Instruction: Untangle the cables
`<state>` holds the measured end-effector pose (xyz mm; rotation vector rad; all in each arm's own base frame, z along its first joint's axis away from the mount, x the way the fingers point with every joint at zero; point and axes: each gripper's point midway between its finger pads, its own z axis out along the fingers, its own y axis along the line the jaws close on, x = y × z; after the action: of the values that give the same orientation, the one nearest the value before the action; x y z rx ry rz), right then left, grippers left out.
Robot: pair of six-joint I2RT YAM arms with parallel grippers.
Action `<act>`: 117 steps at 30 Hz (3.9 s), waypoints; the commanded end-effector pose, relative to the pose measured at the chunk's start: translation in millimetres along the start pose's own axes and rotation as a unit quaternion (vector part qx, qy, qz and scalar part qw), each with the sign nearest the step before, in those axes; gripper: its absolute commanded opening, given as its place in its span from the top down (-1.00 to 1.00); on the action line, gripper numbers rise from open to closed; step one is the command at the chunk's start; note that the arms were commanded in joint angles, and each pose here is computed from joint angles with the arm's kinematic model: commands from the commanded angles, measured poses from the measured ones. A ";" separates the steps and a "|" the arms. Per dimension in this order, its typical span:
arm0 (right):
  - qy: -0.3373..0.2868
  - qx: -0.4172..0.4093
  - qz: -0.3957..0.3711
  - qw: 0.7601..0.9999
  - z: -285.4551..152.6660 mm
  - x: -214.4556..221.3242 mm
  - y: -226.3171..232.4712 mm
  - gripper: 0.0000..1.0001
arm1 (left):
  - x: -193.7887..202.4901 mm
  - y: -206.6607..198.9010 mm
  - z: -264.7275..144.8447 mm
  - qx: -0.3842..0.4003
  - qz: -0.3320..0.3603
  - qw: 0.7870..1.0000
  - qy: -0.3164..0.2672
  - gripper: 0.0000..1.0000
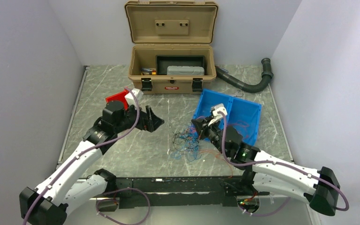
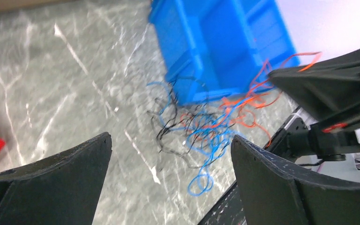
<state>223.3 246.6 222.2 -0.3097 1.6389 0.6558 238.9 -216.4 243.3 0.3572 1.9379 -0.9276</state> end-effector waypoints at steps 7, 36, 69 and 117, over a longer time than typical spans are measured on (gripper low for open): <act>-0.003 0.042 0.037 0.998 7.1 -55.2 6.6 1.00 | 53.8 33.7 8.5 -0.040 -0.044 0.996 0.063 -0.99; 0.012 0.023 0.070 0.997 8.6 -83.3 24.3 1.00 | 98.0 -16.2 113.4 0.104 0.052 0.985 0.127 -0.81; 0.000 0.478 0.088 0.874 -100.4 -125.9 -211.0 1.00 | 55.7 135.6 -34.9 -0.279 -0.129 0.949 -0.069 1.00; 0.044 0.518 0.307 0.798 -45.6 -53.3 -276.9 -0.54 | 51.8 106.9 -14.8 -0.181 -0.077 0.980 -0.036 1.00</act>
<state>345.3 4.3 219.1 0.8891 2.0036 0.1380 258.8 -138.0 133.5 -0.0682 2.1155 -0.6390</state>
